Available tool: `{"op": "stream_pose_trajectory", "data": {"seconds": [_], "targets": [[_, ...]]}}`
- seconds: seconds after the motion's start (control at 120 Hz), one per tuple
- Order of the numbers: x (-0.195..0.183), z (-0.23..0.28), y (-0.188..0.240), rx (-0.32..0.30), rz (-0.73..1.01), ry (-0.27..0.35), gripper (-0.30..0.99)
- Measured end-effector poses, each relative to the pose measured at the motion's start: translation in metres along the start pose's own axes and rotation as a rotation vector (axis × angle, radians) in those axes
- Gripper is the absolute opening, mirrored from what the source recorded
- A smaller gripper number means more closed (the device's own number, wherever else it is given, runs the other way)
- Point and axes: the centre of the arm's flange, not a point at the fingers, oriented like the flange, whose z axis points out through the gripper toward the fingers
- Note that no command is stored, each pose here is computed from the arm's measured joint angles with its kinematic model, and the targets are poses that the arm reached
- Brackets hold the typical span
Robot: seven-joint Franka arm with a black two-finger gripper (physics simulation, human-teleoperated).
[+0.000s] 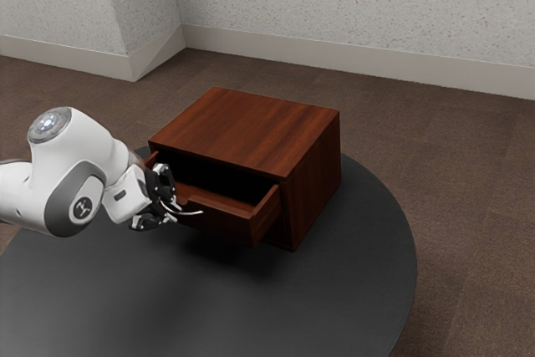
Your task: Pull the drawer handle with one arm to open the drawer
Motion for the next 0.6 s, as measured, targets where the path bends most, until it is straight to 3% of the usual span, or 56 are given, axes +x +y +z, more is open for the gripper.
{"op": "stream_pose_trajectory", "data": {"seconds": [0.6], "targets": [[-0.002,0.000,0.010,0.029,-0.006,-0.005,0.05]]}}
